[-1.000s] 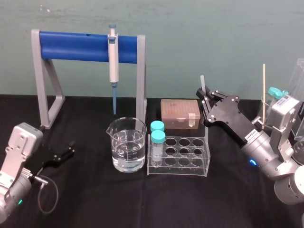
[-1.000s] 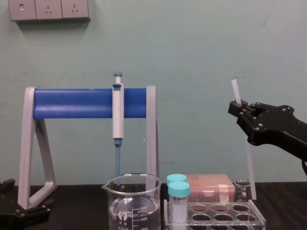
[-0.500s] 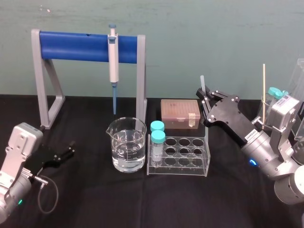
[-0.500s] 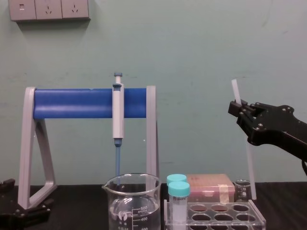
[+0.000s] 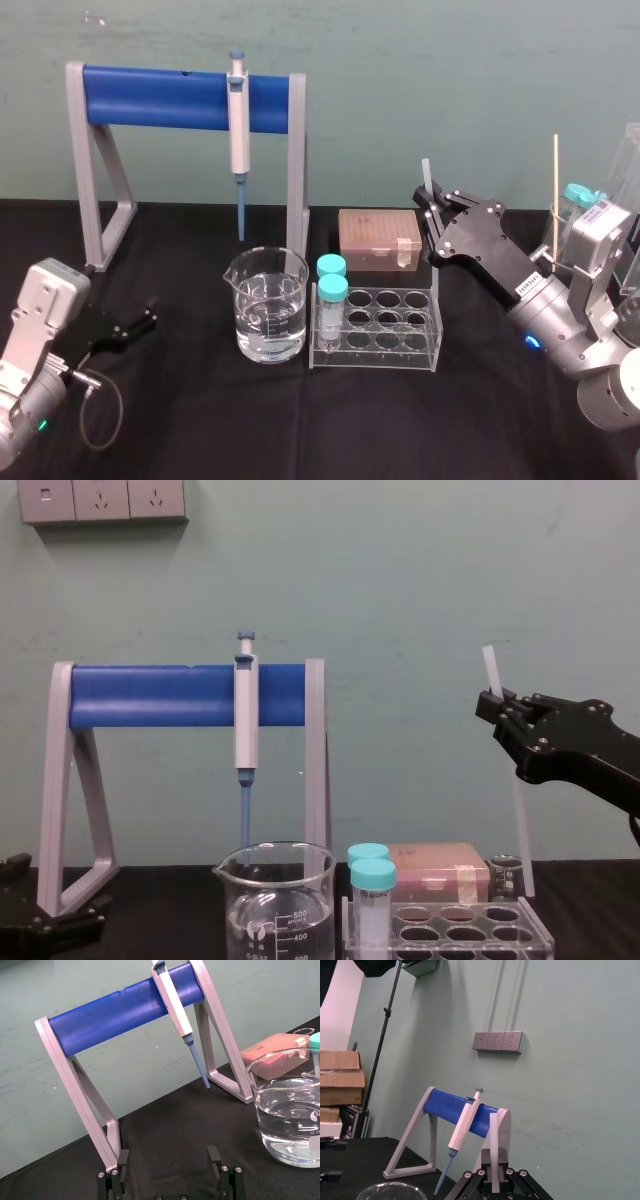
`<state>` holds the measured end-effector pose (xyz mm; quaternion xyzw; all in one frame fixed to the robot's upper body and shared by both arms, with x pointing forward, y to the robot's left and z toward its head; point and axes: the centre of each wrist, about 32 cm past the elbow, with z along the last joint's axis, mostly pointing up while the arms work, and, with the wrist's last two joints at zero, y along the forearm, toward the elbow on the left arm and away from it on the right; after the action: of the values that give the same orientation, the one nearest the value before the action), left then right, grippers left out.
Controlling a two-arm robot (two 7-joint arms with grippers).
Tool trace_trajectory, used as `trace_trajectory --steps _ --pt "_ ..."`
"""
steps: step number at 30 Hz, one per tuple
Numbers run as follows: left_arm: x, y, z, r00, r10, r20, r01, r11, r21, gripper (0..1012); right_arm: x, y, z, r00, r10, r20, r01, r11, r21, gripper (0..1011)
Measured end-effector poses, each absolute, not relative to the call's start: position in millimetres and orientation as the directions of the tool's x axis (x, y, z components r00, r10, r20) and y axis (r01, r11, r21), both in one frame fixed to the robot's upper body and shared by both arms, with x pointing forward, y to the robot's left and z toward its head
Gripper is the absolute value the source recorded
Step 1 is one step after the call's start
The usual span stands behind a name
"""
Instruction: Pick up the stirring rod with one hand, then place it down.
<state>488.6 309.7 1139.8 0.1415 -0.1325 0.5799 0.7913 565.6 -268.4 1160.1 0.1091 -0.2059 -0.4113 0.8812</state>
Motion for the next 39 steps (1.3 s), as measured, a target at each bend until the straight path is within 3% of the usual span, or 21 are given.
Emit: trace_trajectory --steps 21,39 --pt "488.6 309.7 1139.8 0.292 0.88 0.374 -0.955 0.287 0.07 1001 588.1 -276.9 1151.6 0.586 -0.731 0.351 0.637 0.683 0.358 71" --pt "488.6 309.7 1139.8 0.292 0.88 0.374 -0.955 0.287 0.07 1000 607.7 -272.1 1140.6 0.652 -0.696 0.301 0.597 0.716 0.361 71"
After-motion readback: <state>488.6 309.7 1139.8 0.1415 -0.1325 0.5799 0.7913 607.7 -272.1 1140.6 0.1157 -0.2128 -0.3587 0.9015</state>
